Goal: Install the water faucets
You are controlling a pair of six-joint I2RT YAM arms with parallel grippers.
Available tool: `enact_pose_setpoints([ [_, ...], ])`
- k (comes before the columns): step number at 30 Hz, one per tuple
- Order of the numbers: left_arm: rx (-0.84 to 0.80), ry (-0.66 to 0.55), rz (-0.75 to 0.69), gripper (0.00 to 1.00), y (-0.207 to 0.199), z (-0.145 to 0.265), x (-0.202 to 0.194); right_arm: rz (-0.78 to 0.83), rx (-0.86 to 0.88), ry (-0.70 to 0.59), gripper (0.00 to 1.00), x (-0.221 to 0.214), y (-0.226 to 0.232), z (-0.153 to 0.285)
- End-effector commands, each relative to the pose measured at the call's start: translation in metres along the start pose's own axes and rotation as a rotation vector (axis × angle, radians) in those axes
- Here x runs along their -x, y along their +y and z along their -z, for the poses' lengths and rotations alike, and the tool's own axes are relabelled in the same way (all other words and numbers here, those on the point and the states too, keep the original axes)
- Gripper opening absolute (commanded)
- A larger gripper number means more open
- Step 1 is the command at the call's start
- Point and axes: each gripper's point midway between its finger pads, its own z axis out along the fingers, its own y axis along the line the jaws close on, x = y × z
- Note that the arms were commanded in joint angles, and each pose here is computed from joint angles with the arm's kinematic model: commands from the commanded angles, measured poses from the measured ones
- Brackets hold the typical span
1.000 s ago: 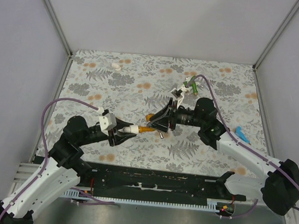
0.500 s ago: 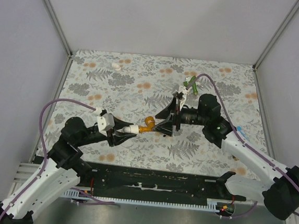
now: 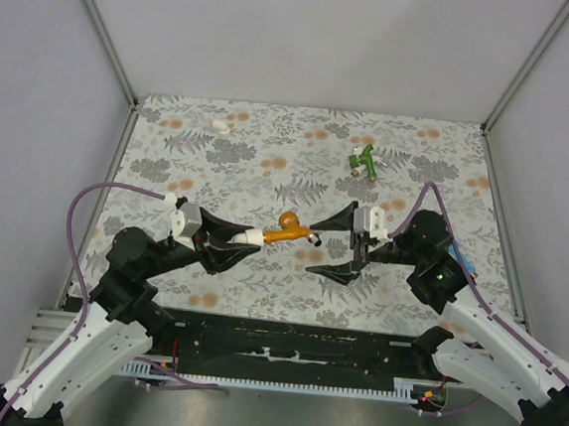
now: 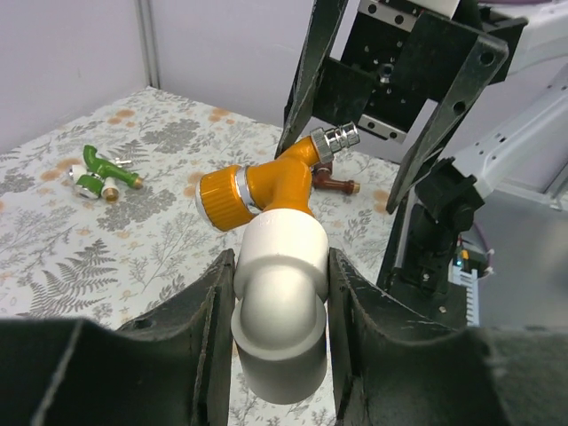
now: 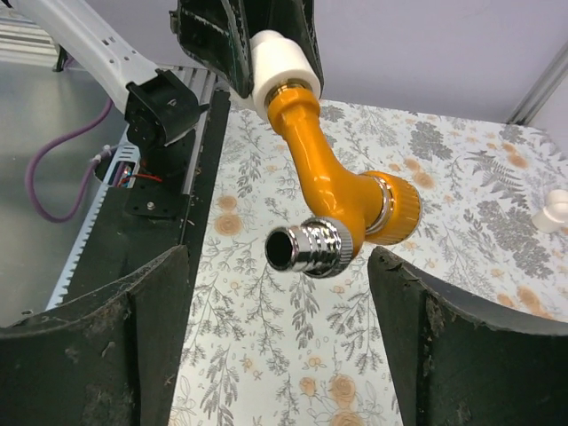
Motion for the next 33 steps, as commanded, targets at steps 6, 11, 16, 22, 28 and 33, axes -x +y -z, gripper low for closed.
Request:
enact_pose_setpoints([
  [6,-0.074,-0.147,0.175,0.02,-0.019,-0.005,0.040,0.204,-0.012,-0.083,0.88,0.032,-0.005,0.003],
  [11,-0.134,-0.173,0.229,0.02,-0.027,-0.011,0.052,0.198,0.014,-0.118,0.87,0.037,-0.006,-0.003],
  [16,-0.137,-0.171,0.234,0.02,-0.024,-0.017,0.054,0.163,0.037,-0.148,0.83,0.041,-0.007,-0.009],
  [22,-0.148,-0.170,0.217,0.02,-0.024,-0.021,0.059,0.086,0.055,-0.155,0.76,0.041,-0.009,-0.016],
  [28,-0.156,-0.182,0.128,0.02,-0.023,-0.022,0.068,-0.049,0.029,-0.158,0.58,0.037,-0.014,-0.021],
  [33,-0.161,-0.209,-0.047,0.02,-0.023,-0.020,0.079,-0.210,-0.046,-0.162,0.24,0.035,-0.023,-0.021],
])
